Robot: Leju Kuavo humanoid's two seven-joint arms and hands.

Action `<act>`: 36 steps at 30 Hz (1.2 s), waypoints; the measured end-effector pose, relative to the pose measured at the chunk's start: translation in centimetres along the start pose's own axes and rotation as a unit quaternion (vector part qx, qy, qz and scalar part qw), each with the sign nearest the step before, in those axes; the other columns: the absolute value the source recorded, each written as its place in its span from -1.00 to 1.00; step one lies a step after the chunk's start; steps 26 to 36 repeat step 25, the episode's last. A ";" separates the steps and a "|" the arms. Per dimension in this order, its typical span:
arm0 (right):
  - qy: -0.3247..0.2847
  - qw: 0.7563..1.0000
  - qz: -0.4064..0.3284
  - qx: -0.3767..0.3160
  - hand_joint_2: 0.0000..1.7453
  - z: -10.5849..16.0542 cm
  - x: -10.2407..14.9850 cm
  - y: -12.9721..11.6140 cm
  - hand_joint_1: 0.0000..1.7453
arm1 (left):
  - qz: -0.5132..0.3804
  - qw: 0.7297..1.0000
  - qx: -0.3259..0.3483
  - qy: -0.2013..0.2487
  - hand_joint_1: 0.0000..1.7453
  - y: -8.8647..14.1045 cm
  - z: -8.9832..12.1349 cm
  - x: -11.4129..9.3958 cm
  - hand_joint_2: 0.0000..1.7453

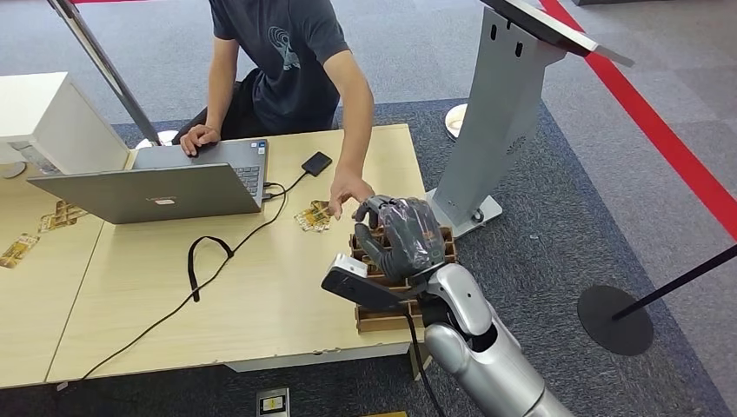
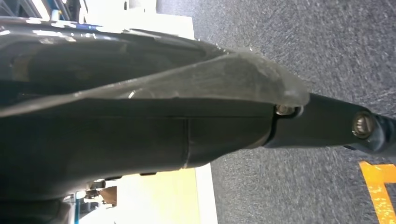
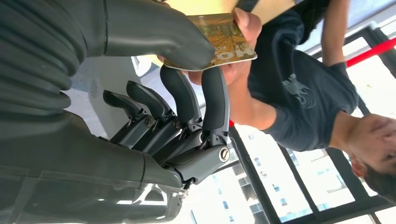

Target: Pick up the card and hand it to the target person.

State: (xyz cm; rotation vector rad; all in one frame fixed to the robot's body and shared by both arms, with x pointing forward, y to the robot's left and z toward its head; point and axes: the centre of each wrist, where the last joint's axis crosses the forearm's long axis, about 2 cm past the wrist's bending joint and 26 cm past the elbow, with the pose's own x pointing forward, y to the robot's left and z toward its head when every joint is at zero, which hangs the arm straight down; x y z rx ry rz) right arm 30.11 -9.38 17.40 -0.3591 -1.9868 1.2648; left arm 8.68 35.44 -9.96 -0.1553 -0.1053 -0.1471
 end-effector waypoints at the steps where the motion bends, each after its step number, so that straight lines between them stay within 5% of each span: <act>1: 0.000 1.000 -0.001 0.005 1.00 -0.2 0.1 0.3 1.00 | 0.001 1.000 0.000 0.000 -1.00 0.0 0.0 0.0 -1.00; 2: 0.003 1.000 -0.004 0.010 1.00 -0.4 0.1 0.5 0.68 | 0.003 1.000 0.000 0.000 -1.00 0.1 0.0 0.0 -1.00; 5: 0.016 0.999 -0.011 0.025 1.00 -0.3 0.0 0.8 -0.82 | 0.012 1.000 -0.001 0.001 -1.00 0.2 0.0 0.0 -1.00; 6: 0.020 0.999 -0.013 0.027 1.00 -0.1 -0.1 0.8 -1.00 | 0.016 1.000 -0.001 0.001 -1.00 0.2 0.1 -0.1 -1.00; 22: 0.102 0.991 -0.087 0.017 1.00 4.9 -2.4 -0.6 -1.00 | 0.034 0.999 0.001 0.003 -1.00 0.5 0.1 -0.1 -1.00; 36: 0.108 0.990 -0.092 0.009 1.00 5.3 -2.7 -0.9 -1.00 | 0.034 0.999 0.002 0.003 -1.00 0.5 0.1 -0.1 -1.00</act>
